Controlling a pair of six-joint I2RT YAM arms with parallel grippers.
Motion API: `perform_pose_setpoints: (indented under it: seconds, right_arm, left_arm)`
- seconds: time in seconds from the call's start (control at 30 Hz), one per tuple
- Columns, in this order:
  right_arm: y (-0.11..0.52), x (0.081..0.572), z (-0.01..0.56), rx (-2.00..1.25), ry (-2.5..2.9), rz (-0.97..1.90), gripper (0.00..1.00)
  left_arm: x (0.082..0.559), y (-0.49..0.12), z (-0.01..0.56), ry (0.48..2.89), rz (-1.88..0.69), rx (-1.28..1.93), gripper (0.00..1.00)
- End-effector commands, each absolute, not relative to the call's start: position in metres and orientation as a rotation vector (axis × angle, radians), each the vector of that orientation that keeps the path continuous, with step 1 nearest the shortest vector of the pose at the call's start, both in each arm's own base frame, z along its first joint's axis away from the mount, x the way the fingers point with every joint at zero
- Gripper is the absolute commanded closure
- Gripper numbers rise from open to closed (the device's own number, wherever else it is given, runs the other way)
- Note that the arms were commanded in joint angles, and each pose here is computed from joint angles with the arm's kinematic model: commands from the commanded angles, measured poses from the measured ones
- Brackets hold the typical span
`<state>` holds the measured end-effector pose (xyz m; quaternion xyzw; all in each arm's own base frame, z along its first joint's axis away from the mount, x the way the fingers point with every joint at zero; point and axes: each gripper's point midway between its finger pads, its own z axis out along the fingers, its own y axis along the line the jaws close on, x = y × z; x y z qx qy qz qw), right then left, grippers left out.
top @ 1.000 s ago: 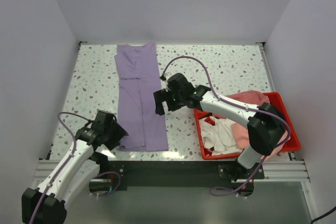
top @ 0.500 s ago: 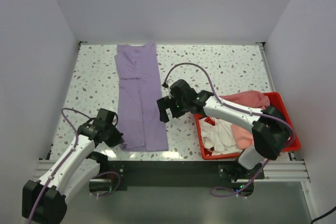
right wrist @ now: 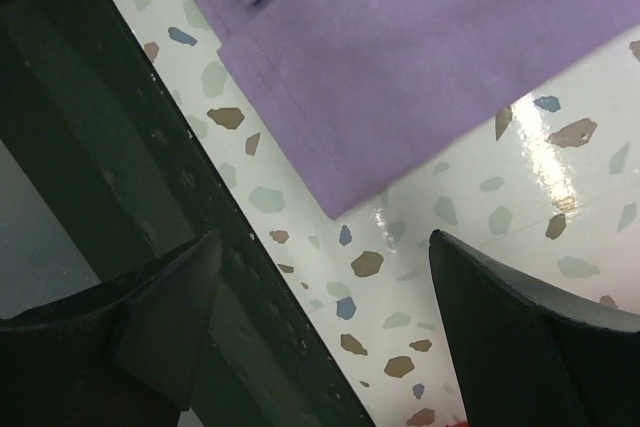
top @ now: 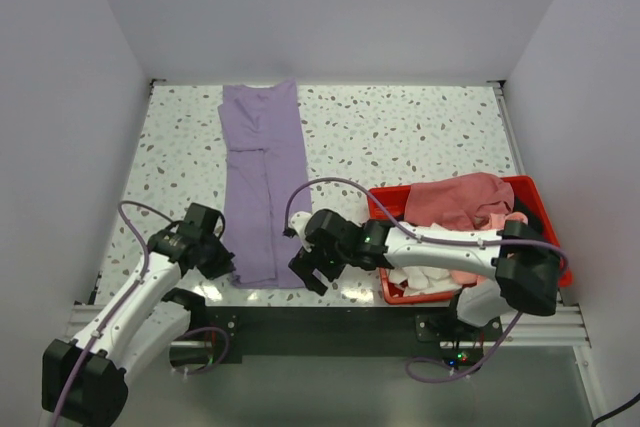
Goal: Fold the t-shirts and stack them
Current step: Fold the tshirt
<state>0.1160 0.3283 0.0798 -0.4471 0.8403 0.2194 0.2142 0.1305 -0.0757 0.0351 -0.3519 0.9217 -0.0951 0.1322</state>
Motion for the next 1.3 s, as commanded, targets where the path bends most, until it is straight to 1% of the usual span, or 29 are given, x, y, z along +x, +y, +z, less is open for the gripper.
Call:
perform_pose_setpoints:
  seconds: [0.0, 0.1, 0.17, 0.2, 0.27, 0.3, 0.47, 0.57, 0.6, 0.67, 0.7, 0.8, 0.9, 1.03, 1.13, 1.27]
  right_arm:
    - [0.328, 0.114, 0.068, -1.258, 2.326, 0.547, 0.14]
    - [0.333, 0.108, 0.054, -1.254, 2.351, 0.567, 0.22]
    - [0.335, 0.103, 0.044, -1.256, 2.378, 0.572, 0.25]
    - [0.337, 0.104, 0.043, -1.247, 2.379, 0.569, 0.3]
    - [0.335, 0.107, 0.036, -1.23, 2.392, 0.532, 0.34]
    - [0.334, 0.106, 0.031, -1.232, 2.403, 0.52, 0.38]
    - [0.331, 0.111, 0.016, -1.188, 2.437, 0.457, 0.48]
    - [0.332, 0.112, 0.013, -1.17, 2.443, 0.456, 0.62]
    - [0.333, 0.112, 0.014, -1.165, 2.438, 0.463, 0.71]
    - [0.334, 0.113, 0.017, -1.152, 2.433, 0.471, 0.79]
    - [0.334, 0.112, 0.018, -1.153, 2.43, 0.475, 0.87]
    - [0.334, 0.109, 0.026, -1.148, 2.432, 0.509, 0.99]
    - [0.324, 0.101, 0.032, -1.138, 2.456, 0.51, 1.0]
    - [0.321, 0.091, 0.047, -1.119, 2.454, 0.571, 1.0]
    - [0.33, 0.098, 0.063, -1.082, 2.415, 0.591, 1.0]
    - [0.336, 0.118, 0.082, -1.041, 2.382, 0.509, 1.0]
  left_arm:
    - [0.139, -0.079, 0.049, 2.656, -0.308, -0.956, 1.0]
    - [0.139, -0.079, 0.05, 2.667, -0.305, -0.94, 1.0]
    - [0.139, -0.078, 0.051, 2.673, -0.291, -0.928, 1.0]
    - [0.14, -0.077, 0.053, 2.674, -0.285, -0.924, 1.0]
    - [0.14, -0.077, 0.054, 2.682, -0.282, -0.908, 1.0]
    - [0.141, -0.078, 0.055, 2.683, -0.281, -0.902, 1.0]
    - [0.141, -0.078, 0.056, 2.721, -0.266, -0.863, 1.0]
    - [0.141, -0.077, 0.056, 2.75, -0.235, -0.845, 1.0]
    - [0.142, -0.074, 0.056, 2.746, -0.213, -0.845, 1.0]
    - [0.142, -0.072, 0.058, 2.748, -0.188, -0.844, 1.0]
    - [0.142, -0.072, 0.059, 2.747, -0.189, -0.844, 1.0]
    - [0.143, -0.073, 0.065, 2.717, -0.224, -0.841, 1.0]
    - [0.145, -0.075, 0.071, 2.702, -0.256, -0.801, 1.0]
    - [0.144, -0.072, 0.077, 2.717, -0.224, -0.786, 1.0]
    - [0.143, -0.073, 0.076, 2.729, -0.221, -0.799, 1.0]
    - [0.156, -0.083, 0.087, 2.657, -0.329, -0.804, 1.0]
